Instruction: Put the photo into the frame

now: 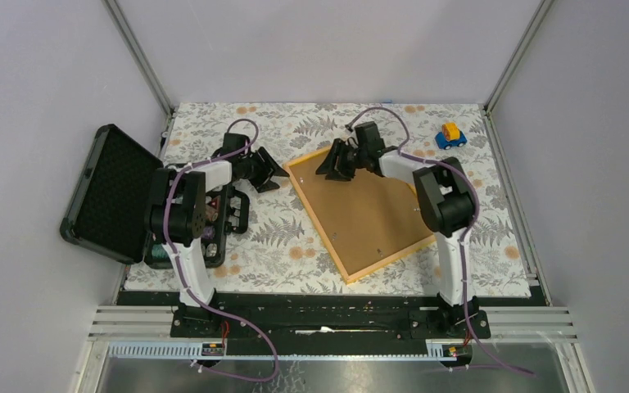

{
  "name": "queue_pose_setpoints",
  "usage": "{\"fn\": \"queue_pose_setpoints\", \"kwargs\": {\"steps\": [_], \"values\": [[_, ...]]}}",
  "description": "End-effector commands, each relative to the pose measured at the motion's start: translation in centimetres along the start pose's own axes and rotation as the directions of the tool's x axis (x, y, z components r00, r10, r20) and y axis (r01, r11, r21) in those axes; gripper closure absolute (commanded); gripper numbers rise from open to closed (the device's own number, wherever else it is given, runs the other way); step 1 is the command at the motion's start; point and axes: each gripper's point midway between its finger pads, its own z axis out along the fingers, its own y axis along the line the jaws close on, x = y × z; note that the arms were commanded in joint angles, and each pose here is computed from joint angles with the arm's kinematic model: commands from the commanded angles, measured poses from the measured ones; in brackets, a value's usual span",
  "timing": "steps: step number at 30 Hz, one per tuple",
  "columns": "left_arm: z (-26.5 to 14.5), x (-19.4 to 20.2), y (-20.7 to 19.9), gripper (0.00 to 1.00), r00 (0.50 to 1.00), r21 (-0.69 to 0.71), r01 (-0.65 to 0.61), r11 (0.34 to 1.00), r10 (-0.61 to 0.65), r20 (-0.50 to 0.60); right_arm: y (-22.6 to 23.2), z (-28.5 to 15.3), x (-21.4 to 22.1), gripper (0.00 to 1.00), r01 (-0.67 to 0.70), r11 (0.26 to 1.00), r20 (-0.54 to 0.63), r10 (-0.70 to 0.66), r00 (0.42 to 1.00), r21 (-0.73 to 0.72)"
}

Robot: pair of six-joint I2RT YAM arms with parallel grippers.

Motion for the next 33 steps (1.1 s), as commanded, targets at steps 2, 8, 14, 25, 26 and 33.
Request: {"fn": "queue_pose_setpoints", "kwargs": {"steps": [2, 8, 14, 25, 26, 33], "values": [[1.6, -1.2, -0.4, 0.46, 0.999, 0.032, -0.047, 0.998, 0.047, 0.013, 2.8, 4.7, -1.8, 0.56, -0.001, 0.992, 0.018, 0.003, 1.0, -0.129], [2.6, -0.9, 0.4, 0.56, 1.0, 0.025, -0.008, 1.0, 0.009, -0.014, 1.3, 7.7, -1.1, 0.63, -0.044, 0.992, -0.009, 0.043, 0.999, -0.115], [2.7, -0.8, 0.0, 0.56, 1.0, 0.047, 0.009, 0.999, -0.008, -0.022, 0.5, 9.1, 1.5, 0.66, -0.083, 0.989, -0.057, 0.076, 0.995, -0.126], [3.3, -0.3, 0.0, 0.57, 0.998, 0.08, 0.038, 0.996, -0.033, -0.057, 1.5, 10.5, 4.9, 0.69, -0.091, 0.98, -0.14, 0.067, 0.988, -0.179], [3.3, -0.3, 0.0, 0.58, 0.998, 0.08, 0.038, 0.996, -0.033, -0.058, 1.7, 10.3, 5.2, 0.69, -0.09, 0.979, -0.14, 0.064, 0.988, -0.183], [3.6, -0.2, 0.3, 0.6, 0.997, 0.079, 0.04, 0.996, -0.034, -0.07, 2.5, 9.6, 5.9, 0.7, -0.096, 0.97, -0.164, 0.06, 0.985, -0.224]]}}
